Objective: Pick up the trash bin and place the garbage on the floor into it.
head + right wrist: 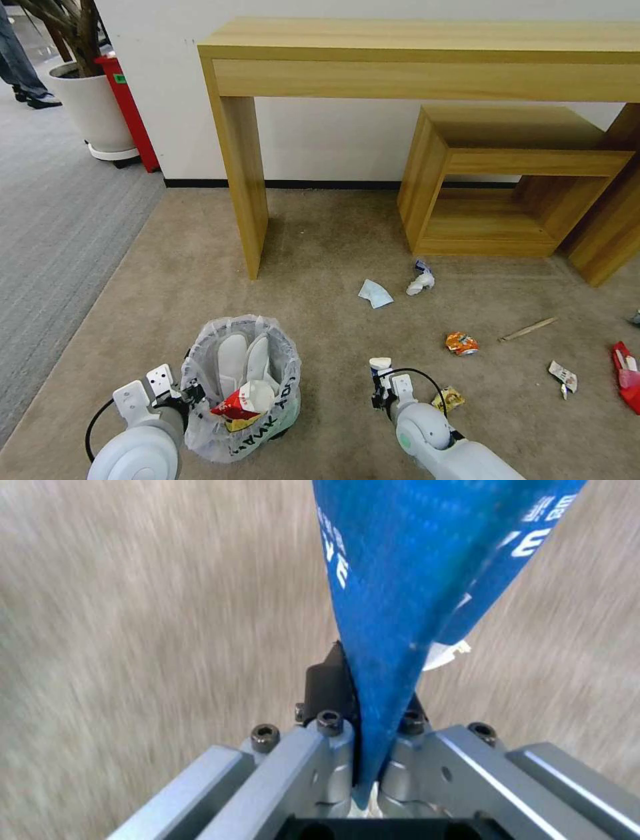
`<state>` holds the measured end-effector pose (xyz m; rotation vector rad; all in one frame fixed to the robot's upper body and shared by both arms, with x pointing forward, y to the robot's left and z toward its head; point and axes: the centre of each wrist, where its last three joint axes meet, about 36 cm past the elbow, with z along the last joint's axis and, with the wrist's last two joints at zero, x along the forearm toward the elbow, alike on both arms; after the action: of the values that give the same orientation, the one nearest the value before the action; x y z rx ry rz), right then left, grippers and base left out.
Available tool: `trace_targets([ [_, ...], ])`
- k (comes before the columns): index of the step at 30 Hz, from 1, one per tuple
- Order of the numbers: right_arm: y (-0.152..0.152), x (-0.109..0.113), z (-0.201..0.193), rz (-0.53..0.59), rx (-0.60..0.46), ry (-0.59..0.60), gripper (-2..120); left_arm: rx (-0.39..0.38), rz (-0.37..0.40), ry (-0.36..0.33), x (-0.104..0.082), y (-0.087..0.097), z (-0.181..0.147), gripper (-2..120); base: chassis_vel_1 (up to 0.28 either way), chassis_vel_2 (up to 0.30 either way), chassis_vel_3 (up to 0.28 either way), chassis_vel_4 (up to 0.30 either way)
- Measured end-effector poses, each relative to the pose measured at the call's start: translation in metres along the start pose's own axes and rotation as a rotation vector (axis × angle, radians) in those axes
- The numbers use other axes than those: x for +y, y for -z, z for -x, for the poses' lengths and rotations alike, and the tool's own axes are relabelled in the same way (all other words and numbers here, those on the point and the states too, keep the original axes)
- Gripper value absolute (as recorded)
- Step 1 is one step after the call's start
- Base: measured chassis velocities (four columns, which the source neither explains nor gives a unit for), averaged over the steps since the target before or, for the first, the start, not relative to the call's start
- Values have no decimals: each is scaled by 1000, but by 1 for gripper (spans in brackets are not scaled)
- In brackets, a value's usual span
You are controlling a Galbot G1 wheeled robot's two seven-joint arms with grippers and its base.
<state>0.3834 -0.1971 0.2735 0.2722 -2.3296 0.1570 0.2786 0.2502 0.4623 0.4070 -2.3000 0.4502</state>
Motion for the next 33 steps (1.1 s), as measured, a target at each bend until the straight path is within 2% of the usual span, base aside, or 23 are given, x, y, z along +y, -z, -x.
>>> trace_targets([
  [2, 20, -9, -12, -7, -108, 34, 0, 2, 1, -2, 0, 1, -1, 1, 0, 0, 0, 0],
  [4, 49, -24, -29, -7, -318, 149, 0, 3, 1, -5, 1, 3, -2, 1, 0, 0, 0, 0],
  [5, 49, -24, -29, -7, -318, 149, 0, 3, 1, -5, 1, 3, -2, 1, 0, 0, 0, 0],
  [6, 60, -28, -35, -15, -390, 207, 0, 2, 2, -6, 1, 4, -2, 1, 0, 0, 0, 0],
  [7, 75, -34, -45, -29, -520, 336, 0, 2, 0, -8, 1, 5, -3, 1, 0, 0, 0, 0],
  [8, 83, -35, -51, -38, -590, 421, 0, 3, -1, -11, 1, 5, -3, 1, 0, 0, 0, 0],
  [9, 83, -35, -51, -38, -590, 421, 0, 3, -1, -11, 1, 5, -3, 1, 0, 0, 0, 0],
  [11, 102, -27, -68, -41, -695, 616, 0, 3, -2, -14, 0, 6, -3, 1, 0, 0, 0, 0],
  [12, 102, -27, -68, -41, -695, 616, 0, 3, -2, -14, 0, 6, -3, 1, 0, 0, 0, 0],
  [15, 107, 2, -78, -16, -688, 781, 0, 6, -8, -21, -1, 6, -3, 1, 0, 0, 0, 0],
  [16, 107, 2, -78, -16, -688, 781, 0, 6, -8, -21, -1, 6, -3, 1, 0, 0, 0, 0],
  [19, 101, 35, -82, 23, -593, 894, 0, 13, -15, -19, -3, 5, 0, 1, 0, 0, 0, 0],
  [20, 101, 35, -82, 23, -593, 894, 0, 13, -15, -19, -3, 5, 0, 1, 0, 0, 0, 0],
  [23, 96, 62, -83, 12, -484, 951, 0, 16, -24, -16, -4, 6, 4, 1, 0, 0, 0, 0],
  [27, 92, 77, -80, -30, -422, 972, 0, 15, -33, -12, -4, 6, 4, 1, 0, 0, 0, 0],
  [33, 91, 87, -78, -54, -391, 993, 0, 13, -40, -4, -2, 6, 4, 1, 0, 0, 0, 0],
])
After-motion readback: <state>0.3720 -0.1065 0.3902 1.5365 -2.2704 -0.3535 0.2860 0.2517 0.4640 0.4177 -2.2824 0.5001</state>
